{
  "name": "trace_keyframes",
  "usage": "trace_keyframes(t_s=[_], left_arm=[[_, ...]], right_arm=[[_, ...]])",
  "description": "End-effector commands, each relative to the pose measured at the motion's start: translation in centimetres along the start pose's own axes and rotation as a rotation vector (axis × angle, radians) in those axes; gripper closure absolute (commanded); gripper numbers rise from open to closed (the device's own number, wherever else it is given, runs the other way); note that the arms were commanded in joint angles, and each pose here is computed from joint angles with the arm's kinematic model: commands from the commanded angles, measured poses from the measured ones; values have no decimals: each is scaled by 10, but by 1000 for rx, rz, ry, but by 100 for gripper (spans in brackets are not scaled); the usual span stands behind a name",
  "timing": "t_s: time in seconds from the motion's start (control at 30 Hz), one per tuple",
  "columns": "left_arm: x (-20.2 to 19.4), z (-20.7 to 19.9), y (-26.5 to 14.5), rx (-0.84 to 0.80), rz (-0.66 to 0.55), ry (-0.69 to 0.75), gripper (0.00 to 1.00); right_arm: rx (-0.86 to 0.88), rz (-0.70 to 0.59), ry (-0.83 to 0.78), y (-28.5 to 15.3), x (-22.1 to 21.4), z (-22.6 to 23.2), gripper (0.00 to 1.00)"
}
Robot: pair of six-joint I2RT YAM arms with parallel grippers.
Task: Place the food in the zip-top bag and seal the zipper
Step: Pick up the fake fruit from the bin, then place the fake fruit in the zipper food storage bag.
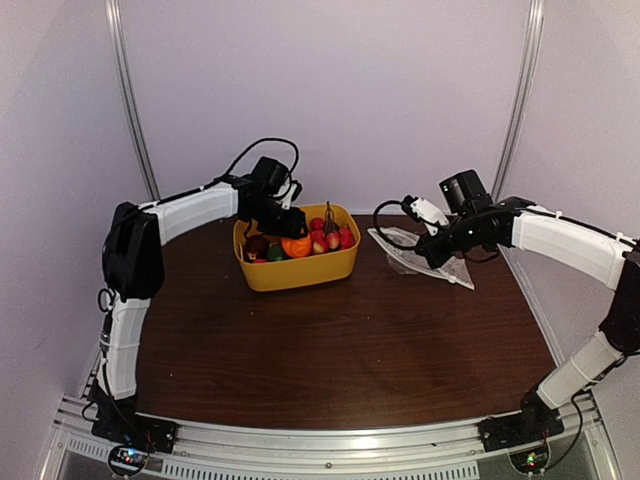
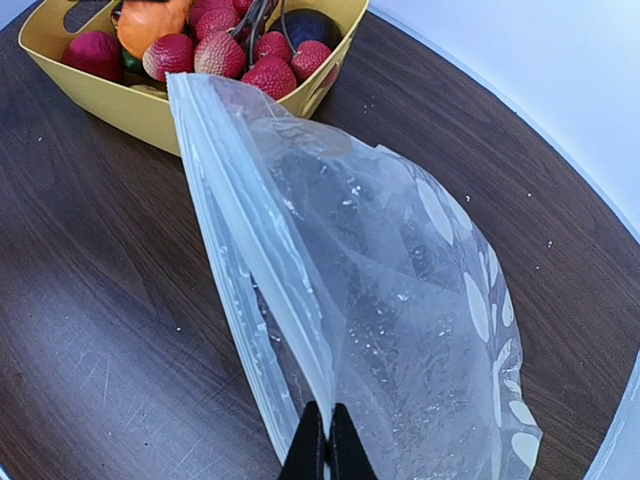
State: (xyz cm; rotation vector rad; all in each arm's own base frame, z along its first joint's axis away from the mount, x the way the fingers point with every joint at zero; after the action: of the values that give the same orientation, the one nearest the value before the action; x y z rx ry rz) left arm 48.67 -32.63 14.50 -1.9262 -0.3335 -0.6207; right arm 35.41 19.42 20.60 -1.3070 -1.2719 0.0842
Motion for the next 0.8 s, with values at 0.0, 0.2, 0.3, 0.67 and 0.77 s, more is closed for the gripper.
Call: trace_keyframes(t_s=[0.0, 0.2, 0.3, 0.67, 0.77], left_arm=[[51, -22, -94, -44, -195, -12, 54], [52, -69, -147, -240, -278, -16, 56], [38, -123, -177, -460, -327, 18, 57], [-26, -252, -186, -961, -390, -65, 61], [-27, -253, -173, -995, -405, -149, 62]], right_arm=[[-34, -26, 3, -16, 10, -10, 100], [-36, -24, 17, -18, 18, -14, 100], [-31, -22, 42, -17, 23, -16, 100], [109, -86, 152, -16, 48, -3, 100], [137, -100, 180, -17, 51, 0, 100]])
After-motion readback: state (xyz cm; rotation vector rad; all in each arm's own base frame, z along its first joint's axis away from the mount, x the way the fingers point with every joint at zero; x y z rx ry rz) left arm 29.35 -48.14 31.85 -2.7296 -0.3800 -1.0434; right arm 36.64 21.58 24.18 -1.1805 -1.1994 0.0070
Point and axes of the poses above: each gripper's point midway between its finger pads, its own y axis out along the fingers, its own z axis along the line the jaws close on, x = y × z, the point moved 2 cm from there along -y, back along the fingers, and after that the axes turned 12 degrees about -y, right-handed, at the moved point
